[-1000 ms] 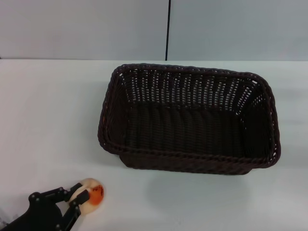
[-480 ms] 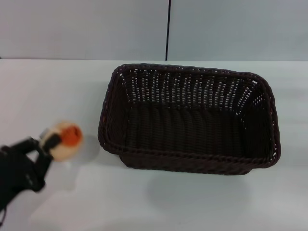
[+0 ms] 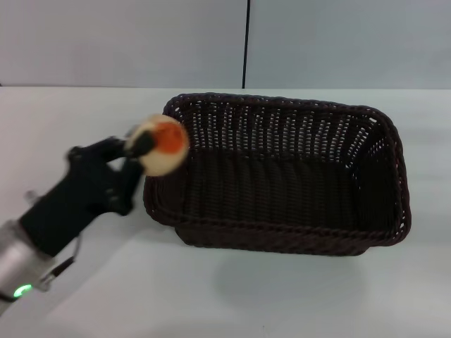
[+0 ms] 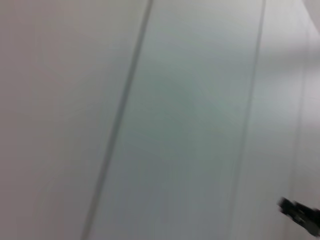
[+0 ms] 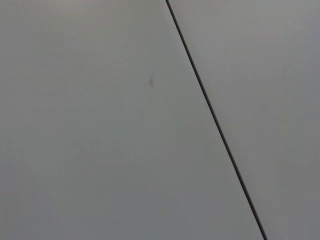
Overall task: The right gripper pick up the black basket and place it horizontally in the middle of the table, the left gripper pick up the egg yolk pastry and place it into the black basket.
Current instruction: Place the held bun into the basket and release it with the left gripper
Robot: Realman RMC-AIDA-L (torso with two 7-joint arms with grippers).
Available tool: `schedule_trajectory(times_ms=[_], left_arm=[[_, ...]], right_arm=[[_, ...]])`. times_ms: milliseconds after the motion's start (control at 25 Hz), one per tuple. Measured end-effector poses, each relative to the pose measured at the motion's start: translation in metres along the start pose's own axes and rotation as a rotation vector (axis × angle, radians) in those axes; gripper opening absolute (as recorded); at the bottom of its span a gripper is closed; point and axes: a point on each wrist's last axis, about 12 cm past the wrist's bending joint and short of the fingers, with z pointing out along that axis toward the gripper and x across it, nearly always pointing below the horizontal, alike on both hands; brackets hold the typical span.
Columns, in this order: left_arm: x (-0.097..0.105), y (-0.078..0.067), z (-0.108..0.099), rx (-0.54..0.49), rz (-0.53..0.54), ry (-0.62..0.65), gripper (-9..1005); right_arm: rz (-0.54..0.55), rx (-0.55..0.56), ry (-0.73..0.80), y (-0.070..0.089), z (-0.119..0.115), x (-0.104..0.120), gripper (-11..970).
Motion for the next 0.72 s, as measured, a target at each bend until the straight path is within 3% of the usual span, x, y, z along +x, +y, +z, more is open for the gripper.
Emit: schedule_trajectory(times_ms=[160, 400, 640, 720], left_arm=[[0.01, -0.002, 0.024, 0.046, -0.037, 0.062, 58], [0.013, -0.008, 0.029, 0.039, -0.069, 0.055, 52], [0.008, -0.011, 0.027, 0.057, -0.068, 0.005, 180], [0.002, -0.013, 0.025, 0.07, -0.065, -0.049, 292]], right_arm=[[0.007, -0.006, 0.005, 0.003, 0.0, 0.002, 405], [0.062, -0.032, -0.02, 0.007, 0.0, 0.001, 405], [0.089, -0.059, -0.049, 0.01, -0.001, -0.003, 405], [0.093, -0.064, -0.053, 0.01, -0.002, -0.004, 405]])
